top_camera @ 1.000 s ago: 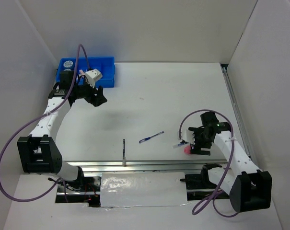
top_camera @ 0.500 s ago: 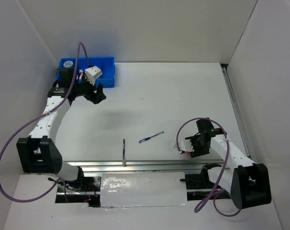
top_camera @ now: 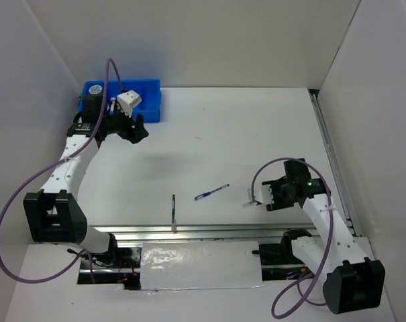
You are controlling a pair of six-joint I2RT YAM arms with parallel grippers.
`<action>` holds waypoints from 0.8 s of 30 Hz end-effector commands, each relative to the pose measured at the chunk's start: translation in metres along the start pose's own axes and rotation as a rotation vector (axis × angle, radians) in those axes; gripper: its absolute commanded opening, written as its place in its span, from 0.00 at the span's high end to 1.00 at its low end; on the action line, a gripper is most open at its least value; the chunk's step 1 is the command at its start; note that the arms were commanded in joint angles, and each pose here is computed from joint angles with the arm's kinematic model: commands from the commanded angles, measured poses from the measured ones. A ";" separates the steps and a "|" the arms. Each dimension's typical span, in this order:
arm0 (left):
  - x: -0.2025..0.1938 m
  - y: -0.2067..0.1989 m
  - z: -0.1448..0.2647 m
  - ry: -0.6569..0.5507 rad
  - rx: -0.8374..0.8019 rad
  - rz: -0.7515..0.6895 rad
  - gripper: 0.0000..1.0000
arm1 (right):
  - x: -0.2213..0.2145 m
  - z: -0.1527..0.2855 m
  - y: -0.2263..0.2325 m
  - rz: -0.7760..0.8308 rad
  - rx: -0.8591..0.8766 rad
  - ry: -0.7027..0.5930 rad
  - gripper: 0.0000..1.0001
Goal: Sort the stationery into containers
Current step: Pick up the stationery from the corner of the board, then place the stationery at the center of the board.
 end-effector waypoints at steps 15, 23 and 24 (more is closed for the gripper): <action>0.007 0.078 0.060 -0.096 0.559 0.522 0.15 | 0.204 -0.004 -0.238 -1.275 0.157 -0.670 1.00; -0.030 0.061 0.058 -0.019 0.563 0.539 0.15 | 0.219 -0.096 -0.260 -1.776 0.040 -0.408 1.00; -0.033 0.059 0.057 -0.014 0.558 0.545 0.15 | 0.215 -0.105 -0.253 -1.827 0.018 -0.319 1.00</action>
Point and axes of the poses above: each gripper's point midway between its finger pads, its own z axis back along the fingers, its own y axis along the line the jaws close on, x = y × z, the point moved 2 cm from there along z, back along the fingers, and after that the axes turned 3 degrees about -z, right-handed, at the moved point
